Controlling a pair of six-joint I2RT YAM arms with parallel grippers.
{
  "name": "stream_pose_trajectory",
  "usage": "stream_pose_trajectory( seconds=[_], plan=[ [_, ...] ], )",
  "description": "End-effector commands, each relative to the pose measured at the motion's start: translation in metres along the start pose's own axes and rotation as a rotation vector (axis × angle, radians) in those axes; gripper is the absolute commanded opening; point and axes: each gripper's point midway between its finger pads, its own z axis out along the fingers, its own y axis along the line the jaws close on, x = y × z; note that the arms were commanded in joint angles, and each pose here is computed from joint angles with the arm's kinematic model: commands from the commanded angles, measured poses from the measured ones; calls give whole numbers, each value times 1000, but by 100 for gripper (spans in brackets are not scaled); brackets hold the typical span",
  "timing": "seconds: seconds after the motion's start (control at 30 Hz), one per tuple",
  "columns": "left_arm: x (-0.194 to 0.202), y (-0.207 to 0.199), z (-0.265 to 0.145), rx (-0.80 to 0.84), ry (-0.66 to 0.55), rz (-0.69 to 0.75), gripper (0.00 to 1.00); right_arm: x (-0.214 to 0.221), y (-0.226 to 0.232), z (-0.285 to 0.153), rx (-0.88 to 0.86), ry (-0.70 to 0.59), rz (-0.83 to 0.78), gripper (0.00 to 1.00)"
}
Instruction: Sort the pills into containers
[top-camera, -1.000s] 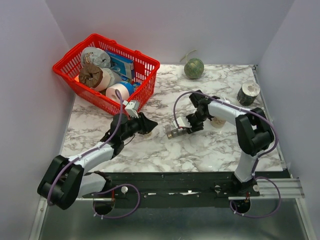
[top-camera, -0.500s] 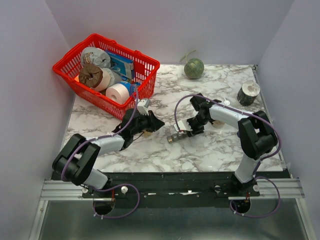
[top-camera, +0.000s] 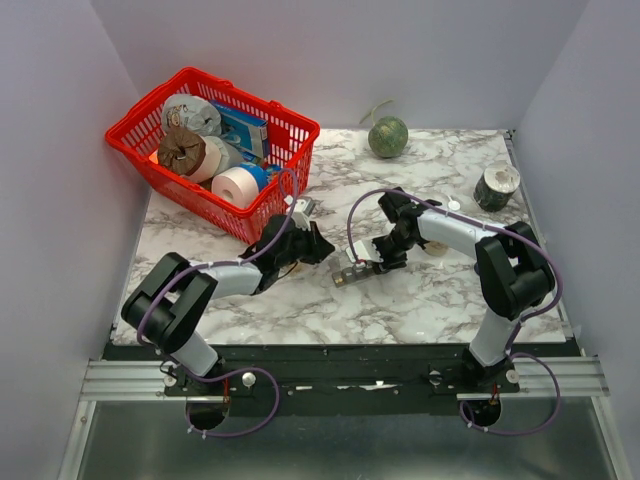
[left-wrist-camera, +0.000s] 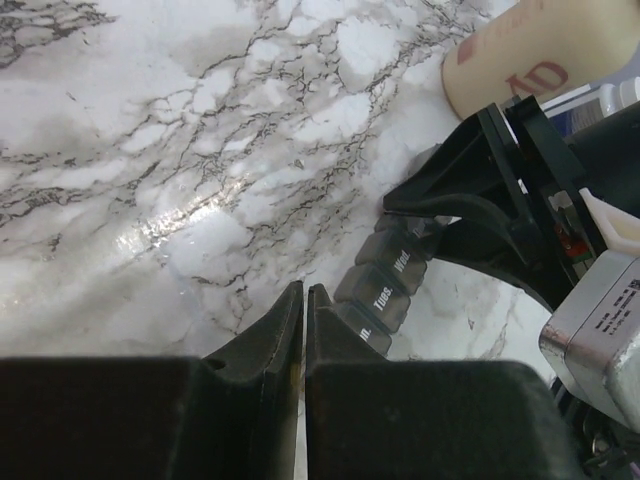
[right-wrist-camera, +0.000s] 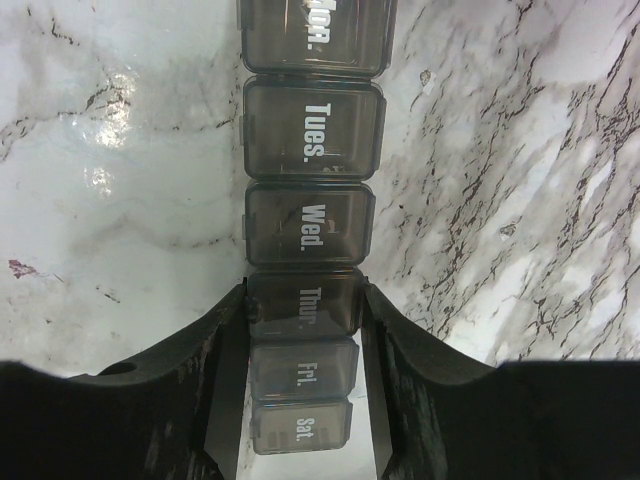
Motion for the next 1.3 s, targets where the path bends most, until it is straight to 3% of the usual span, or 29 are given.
stream_pose_trajectory(
  seconds=[0.0, 0.2, 0.53, 1.27],
  plan=[
    [-4, 9, 3, -56, -20, 43, 12, -9, 5, 5, -7, -35, 1, 39],
    [12, 20, 6, -88, 36, 37, 12, -7, 4, 5, -6, -28, 10, 38],
    [17, -11, -14, 49, 35, 99, 8, -1, 5, 9, -11, -4, 31, 37],
    [76, -2, -8, 40, 363, 59, 5, 7, 4, 13, -17, 27, 67, 37]
  ],
)
